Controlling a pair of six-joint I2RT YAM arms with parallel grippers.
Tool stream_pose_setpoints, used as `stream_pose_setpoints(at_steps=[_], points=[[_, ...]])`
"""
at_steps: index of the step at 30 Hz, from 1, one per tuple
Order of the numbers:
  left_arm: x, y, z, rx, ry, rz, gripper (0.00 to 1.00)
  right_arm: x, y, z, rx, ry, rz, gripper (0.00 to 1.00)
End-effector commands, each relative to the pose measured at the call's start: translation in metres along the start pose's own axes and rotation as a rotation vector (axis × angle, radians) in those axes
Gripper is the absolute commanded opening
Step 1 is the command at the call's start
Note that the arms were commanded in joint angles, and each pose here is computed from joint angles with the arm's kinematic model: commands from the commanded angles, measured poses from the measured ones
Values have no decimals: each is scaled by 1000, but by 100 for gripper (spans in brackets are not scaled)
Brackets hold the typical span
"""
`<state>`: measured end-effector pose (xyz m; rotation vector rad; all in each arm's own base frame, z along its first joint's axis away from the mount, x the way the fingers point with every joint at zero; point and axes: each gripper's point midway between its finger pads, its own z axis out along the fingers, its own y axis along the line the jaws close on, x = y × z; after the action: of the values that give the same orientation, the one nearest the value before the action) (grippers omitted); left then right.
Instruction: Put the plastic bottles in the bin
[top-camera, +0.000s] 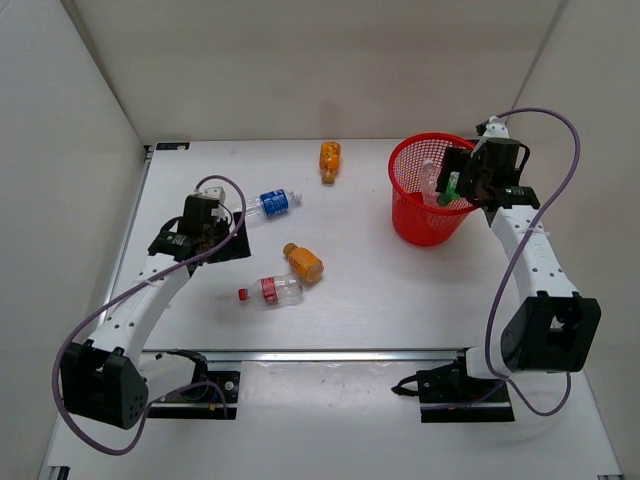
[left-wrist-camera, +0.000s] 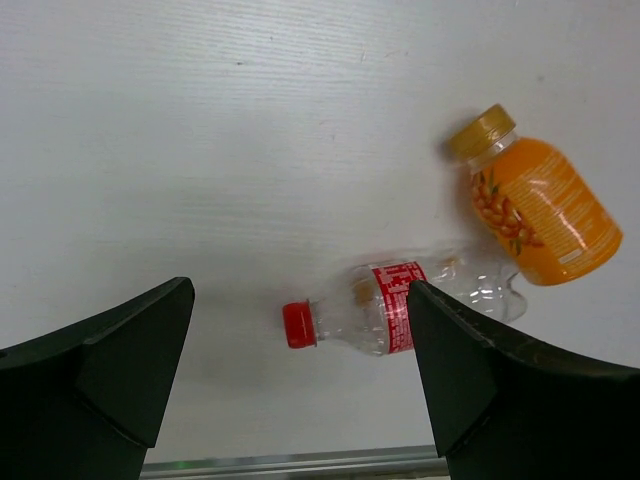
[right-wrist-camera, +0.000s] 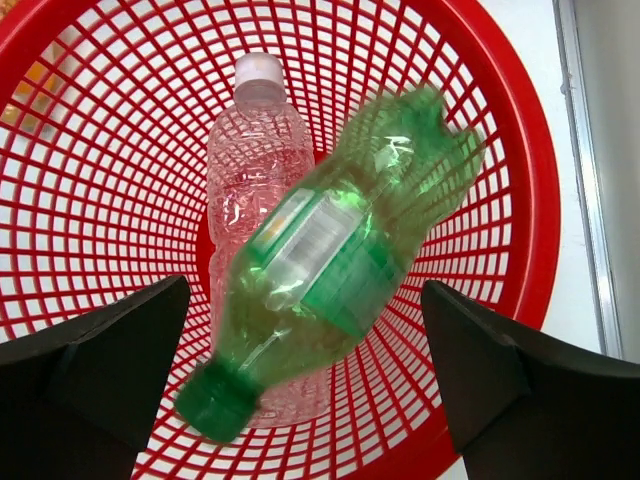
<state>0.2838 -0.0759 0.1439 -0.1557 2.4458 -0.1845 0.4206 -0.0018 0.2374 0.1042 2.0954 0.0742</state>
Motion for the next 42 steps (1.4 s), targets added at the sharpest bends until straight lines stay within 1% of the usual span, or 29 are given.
stream_pose_setpoints(at_steps=[1,4,6,7,8,10,11,13,14,15,16,17,18,19,20,22,23,24,25,26,28,33,35,36,37,38,39,41,42], points=[[-15,-1,-4,3,-17,94,98,-34,9,-16,-34,-114,-33,99],[-27,-7,6,36,-5,130,98,-45,17,-22,-51,-142,-43,99],[-42,-15,12,75,-2,165,99,-50,16,-28,-48,-150,-47,99],[-53,-21,10,95,-21,170,99,-54,19,-32,-58,-162,-56,100],[-54,-24,16,119,-4,199,99,-57,17,-34,-51,-173,-46,100],[-76,-33,19,172,-36,241,99,-61,17,-40,-48,-182,-47,99],[-76,-33,30,180,-17,286,99,-61,18,-42,-52,-179,-42,99],[-92,-35,49,200,3,387,98,-62,27,-50,-90,-192,-38,99],[-92,-36,55,206,21,408,99,-61,27,-52,-99,-190,-40,99],[-100,-41,65,233,34,446,99,-59,31,-55,-123,-188,-44,100],[-112,-48,61,250,35,470,99,-58,37,-60,-152,-188,-51,99],[-119,-57,73,295,44,509,98,-53,34,-59,-145,-169,-46,99],[-113,-57,86,311,84,539,99,-53,37,-63,-160,-173,-54,100],[-114,-59,92,325,102,577,99,-52,36,-69,-160,-173,-53,99],[-120,-62,95,326,95,600,99,-48,48,-74,-190,-160,-67,99],[-114,-56,119,306,142,674,99,-44,54,-80,-215,-155,-82,99],[-121,-56,121,298,137,681,99,-40,58,-83,-228,-150,-81,99],[-120,-53,129,287,159,690,98,-38,60,-85,-243,-144,-82,99],[-115,-49,139,272,190,686,99,-37,61,-87,-248,-144,-85,99],[-116,-50,142,277,199,690,98,-37,63,-89,-260,-142,-83,99],[-103,-50,156,303,253,692,99,-35,64,-92,-264,-145,-75,99],[-96,-44,182,233,263,683,98,-30,66,-94,-298,-146,-40,100],[-88,-45,193,229,292,659,99,-29,67,-96,-311,-150,-27,99],[-95,-47,193,235,279,650,99,-27,67,-95,-311,-145,-21,99],[-88,-47,197,246,305,624,91,-26,69,-93,-313,-142,-22,99],[-89,-52,197,256,305,614,81,-26,67,-96,-305,-148,-20,99],[-91,-51,196,249,302,596,76,-25,69,-95,-309,-148,-22,99],[-96,-57,193,260,273,565,53,-24,71,-97,-308,-153,-14,99],[-93,-57,192,266,274,563,48,-25,73,-100,-315,-156,-9,99]])
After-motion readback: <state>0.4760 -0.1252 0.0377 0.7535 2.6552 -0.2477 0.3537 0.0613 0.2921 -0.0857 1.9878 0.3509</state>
